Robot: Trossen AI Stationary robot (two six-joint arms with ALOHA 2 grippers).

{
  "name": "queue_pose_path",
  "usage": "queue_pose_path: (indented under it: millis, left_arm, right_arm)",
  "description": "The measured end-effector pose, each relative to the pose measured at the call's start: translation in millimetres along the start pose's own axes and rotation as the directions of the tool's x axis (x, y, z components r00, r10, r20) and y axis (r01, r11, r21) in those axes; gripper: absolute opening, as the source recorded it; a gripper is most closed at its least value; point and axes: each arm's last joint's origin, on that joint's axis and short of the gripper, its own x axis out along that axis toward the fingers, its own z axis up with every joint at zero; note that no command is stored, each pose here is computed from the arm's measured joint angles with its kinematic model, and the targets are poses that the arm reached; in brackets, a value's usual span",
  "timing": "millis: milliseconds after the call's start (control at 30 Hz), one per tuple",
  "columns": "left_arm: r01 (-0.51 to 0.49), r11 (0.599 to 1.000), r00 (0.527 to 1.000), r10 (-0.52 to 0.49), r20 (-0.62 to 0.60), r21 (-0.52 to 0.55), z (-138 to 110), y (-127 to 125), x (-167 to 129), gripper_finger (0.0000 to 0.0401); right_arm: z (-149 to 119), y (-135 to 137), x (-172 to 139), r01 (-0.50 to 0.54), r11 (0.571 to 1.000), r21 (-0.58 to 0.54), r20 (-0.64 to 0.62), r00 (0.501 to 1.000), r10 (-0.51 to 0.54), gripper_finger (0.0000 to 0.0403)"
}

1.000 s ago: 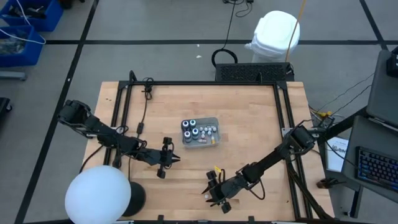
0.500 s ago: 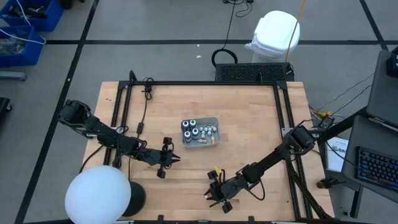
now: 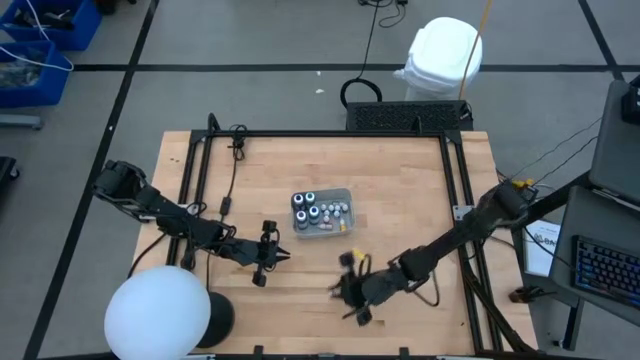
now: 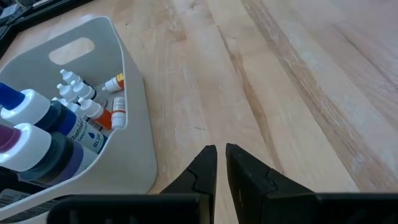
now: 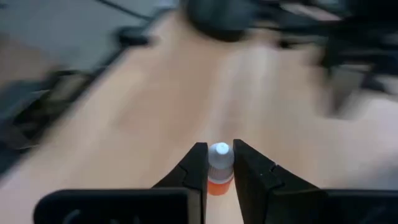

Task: Pick & Place food coloring
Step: Put the small orange food coloring bottle into the gray bin

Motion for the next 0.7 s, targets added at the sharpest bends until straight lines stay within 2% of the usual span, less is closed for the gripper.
queue_pose_path:
  millis: [133, 300, 400, 533, 633, 700]
  left_arm:
    - [0.000, 1.000, 1.000, 0.000, 0.000, 0.000, 0.0, 0.0, 0.0, 0.0044]
    - [0.000, 1.000, 1.000, 0.000, 0.000, 0.000, 0.1, 0.0, 0.0, 0.0044]
    - [0.000, 1.000, 1.000, 0.000, 0.000, 0.000, 0.1, 0.0, 0.0, 0.0044]
    - [0.000, 1.000, 1.000, 0.000, 0.001, -0.001, 0.4, 0.0, 0.0, 0.0044]
    - [0.000, 1.000, 1.000, 0.000, 0.001, 0.000, 0.3, 0.0, 0.0, 0.0044]
    - [0.000, 1.000, 1.000, 0.000, 0.001, 0.000, 0.3, 0.0, 0.0, 0.0044]
  right_arm:
    - [15.1, -39.9, -29.2, 0.276, 0.961, 0.026, -0.031, 0.961, -0.275, 0.0043]
    - [4.7, -87.3, -30.3, 0.402, 0.913, 0.065, -0.110, 0.913, -0.394, 0.0043]
    - [-16.2, -110.0, -21.4, 0.396, 0.912, 0.104, -0.179, 0.910, -0.374, 0.0043]
    - [-46.4, -129.3, -11.7, 0.431, 0.889, 0.156, -0.236, 0.890, -0.390, 0.0043]
    - [-61.2, -136.2, -5.7, 0.367, 0.906, 0.212, -0.240, 0.918, -0.316, 0.0043]
    - [-69.1, -137.5, -0.5, 0.365, 0.905, 0.220, -0.250, 0.917, -0.309, 0.0043]
